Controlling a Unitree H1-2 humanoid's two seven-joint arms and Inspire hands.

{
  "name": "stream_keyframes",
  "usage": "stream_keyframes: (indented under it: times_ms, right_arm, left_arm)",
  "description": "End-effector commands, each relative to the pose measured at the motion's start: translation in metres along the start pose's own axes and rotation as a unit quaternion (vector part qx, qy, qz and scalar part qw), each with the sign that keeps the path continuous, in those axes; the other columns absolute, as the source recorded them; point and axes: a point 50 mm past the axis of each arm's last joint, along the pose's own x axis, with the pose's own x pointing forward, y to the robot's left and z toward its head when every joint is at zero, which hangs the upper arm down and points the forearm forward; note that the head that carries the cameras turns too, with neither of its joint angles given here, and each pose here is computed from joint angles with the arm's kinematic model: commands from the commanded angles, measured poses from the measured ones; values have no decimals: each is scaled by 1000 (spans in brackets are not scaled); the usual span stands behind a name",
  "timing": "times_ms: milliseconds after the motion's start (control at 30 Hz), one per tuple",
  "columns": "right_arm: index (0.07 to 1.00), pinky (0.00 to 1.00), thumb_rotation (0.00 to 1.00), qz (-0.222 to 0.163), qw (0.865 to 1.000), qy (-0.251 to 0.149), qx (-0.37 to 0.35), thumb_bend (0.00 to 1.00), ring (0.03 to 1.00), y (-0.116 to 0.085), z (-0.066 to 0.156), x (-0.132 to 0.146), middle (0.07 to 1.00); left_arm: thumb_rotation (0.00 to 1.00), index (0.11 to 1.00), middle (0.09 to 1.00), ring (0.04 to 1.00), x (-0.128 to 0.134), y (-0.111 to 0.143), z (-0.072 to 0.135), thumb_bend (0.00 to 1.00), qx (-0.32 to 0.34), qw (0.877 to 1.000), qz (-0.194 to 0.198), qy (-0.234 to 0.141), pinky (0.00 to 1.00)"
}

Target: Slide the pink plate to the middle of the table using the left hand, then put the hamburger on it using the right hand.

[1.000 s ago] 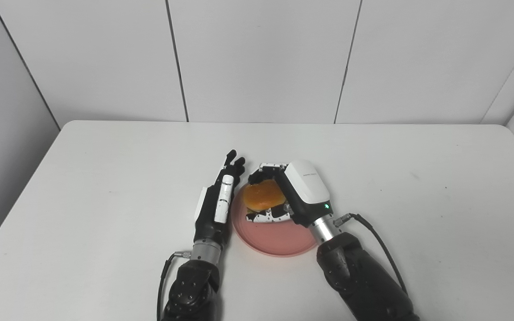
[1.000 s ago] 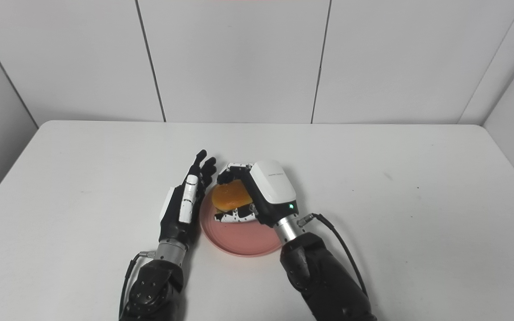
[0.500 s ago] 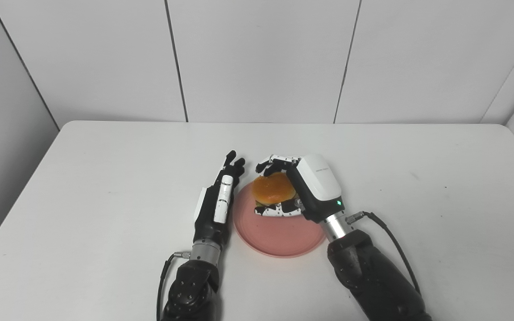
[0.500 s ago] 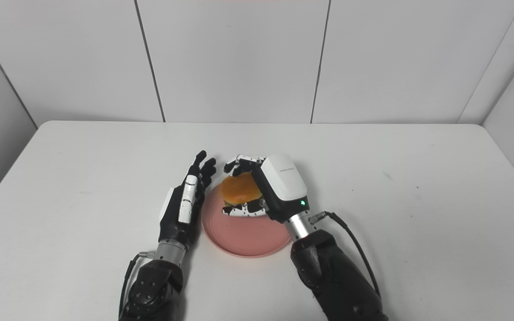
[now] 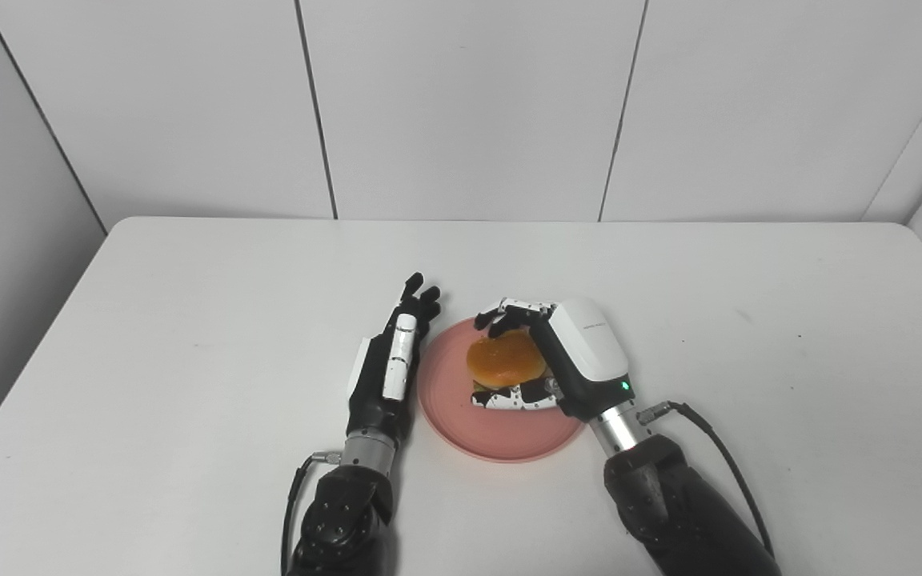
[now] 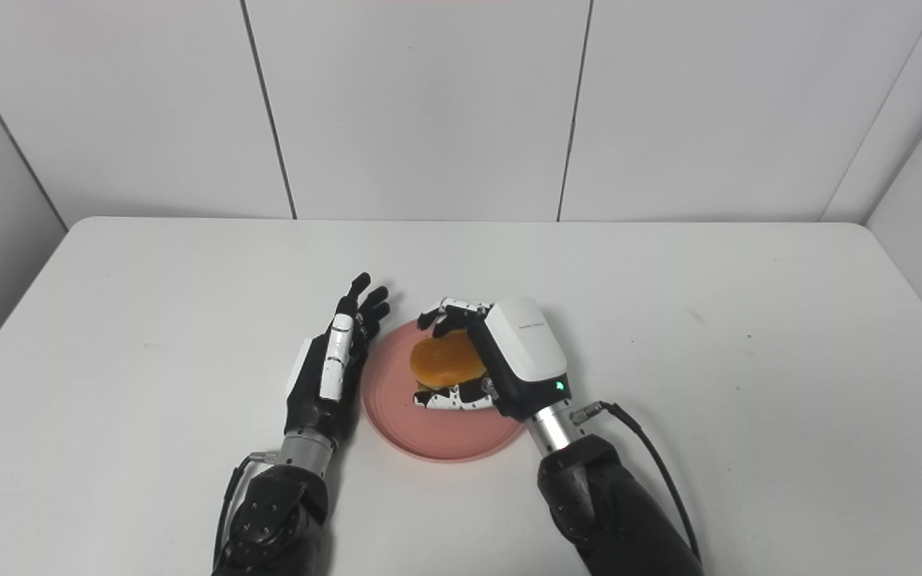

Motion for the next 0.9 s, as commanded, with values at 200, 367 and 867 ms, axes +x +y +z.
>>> stream_keyframes:
  times_ms: [200, 367, 867]
  right_arm:
    - [555, 351, 0, -18, 1000, -21, 2, 506, 387, 2, 5, 1, 468]
    - [548, 462, 0, -17, 1000, -19, 7, 509, 423, 4, 2, -3, 491]
    - [820, 723, 577, -4, 1000, -13, 8, 624, 818, 1, -2, -24, 851]
  left_arm:
    - [1000, 954, 934, 938, -19, 5, -23, 632, -8, 999, 4, 37, 997]
    - [1000, 944, 929, 934, -19, 4, -23, 623, -7, 999, 6, 35, 1000]
    - [1000, 931, 924, 927, -18, 3, -23, 631, -5, 999, 7, 34, 1000]
